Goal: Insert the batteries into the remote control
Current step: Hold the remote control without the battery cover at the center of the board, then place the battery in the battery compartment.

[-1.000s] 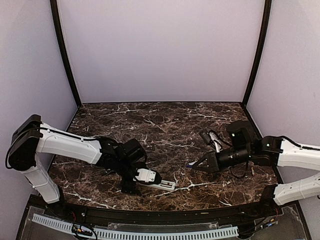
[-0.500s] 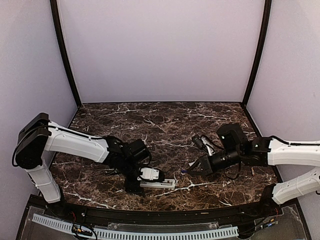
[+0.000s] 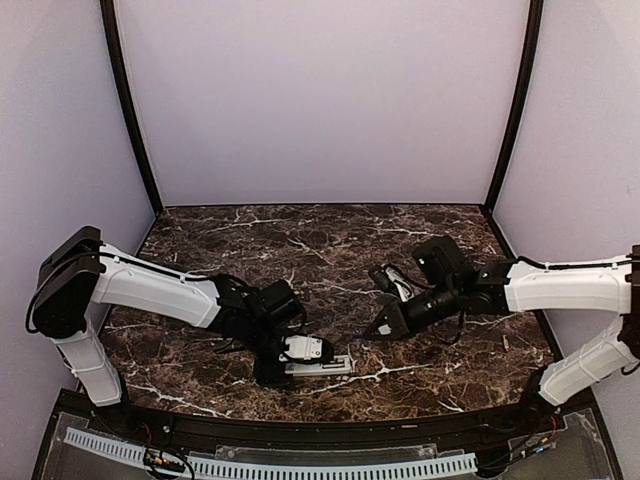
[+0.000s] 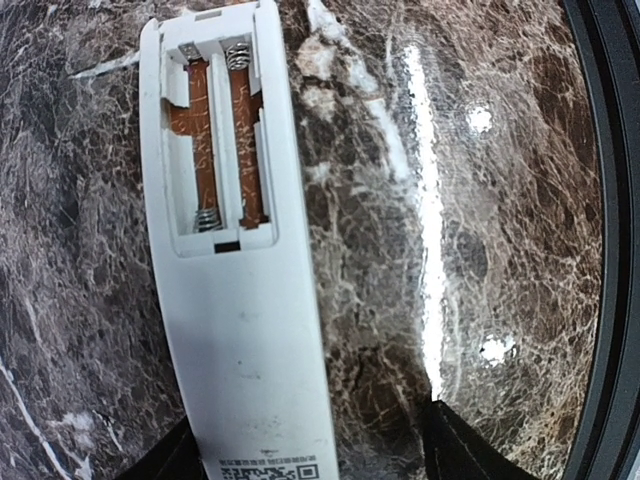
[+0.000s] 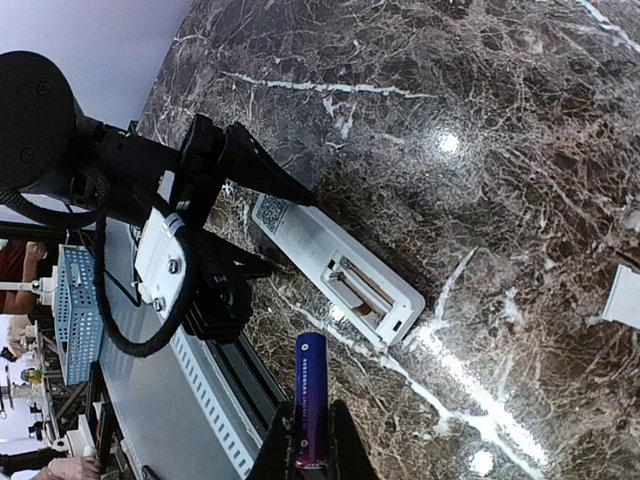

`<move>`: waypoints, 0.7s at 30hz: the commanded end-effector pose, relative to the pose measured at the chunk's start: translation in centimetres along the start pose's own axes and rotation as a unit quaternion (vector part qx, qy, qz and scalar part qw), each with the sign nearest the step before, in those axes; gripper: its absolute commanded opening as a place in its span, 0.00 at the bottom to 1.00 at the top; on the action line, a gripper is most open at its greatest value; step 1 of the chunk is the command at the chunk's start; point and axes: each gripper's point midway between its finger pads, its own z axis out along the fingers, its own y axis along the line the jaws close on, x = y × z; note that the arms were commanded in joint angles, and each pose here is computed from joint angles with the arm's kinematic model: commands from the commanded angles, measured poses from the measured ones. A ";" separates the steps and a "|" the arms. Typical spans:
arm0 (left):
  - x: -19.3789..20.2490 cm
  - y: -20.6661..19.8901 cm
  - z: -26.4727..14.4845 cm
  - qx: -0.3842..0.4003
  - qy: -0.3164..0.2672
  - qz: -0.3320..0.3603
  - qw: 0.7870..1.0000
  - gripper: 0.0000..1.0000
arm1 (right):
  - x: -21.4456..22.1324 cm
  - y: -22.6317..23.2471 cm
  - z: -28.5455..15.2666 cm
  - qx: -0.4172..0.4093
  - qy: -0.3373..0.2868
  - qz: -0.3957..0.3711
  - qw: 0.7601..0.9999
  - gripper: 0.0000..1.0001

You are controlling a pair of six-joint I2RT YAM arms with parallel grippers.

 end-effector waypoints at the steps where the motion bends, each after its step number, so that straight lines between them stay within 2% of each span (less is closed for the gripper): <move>1: 1.4 -0.7 0.7 0.000 0.021 -0.009 1.000 0.71 | -1.4 0.0 0.5 -0.020 0.016 -0.021 0.999 0.00; 8: 1.8 -0.2 0.8 -0.025 0.011 0.001 1.000 0.72 | -0.8 -1.0 2.7 -0.023 0.086 -0.034 0.995 0.00; 17: 2.0 -0.4 0.7 -0.024 0.009 0.010 1.000 0.73 | -0.7 -1.6 5.4 -0.044 0.104 0.004 0.994 0.00; 21: 2.1 -0.4 0.8 -0.026 0.012 0.009 1.000 0.66 | -0.7 -1.9 6.8 -0.041 0.112 0.014 0.993 0.00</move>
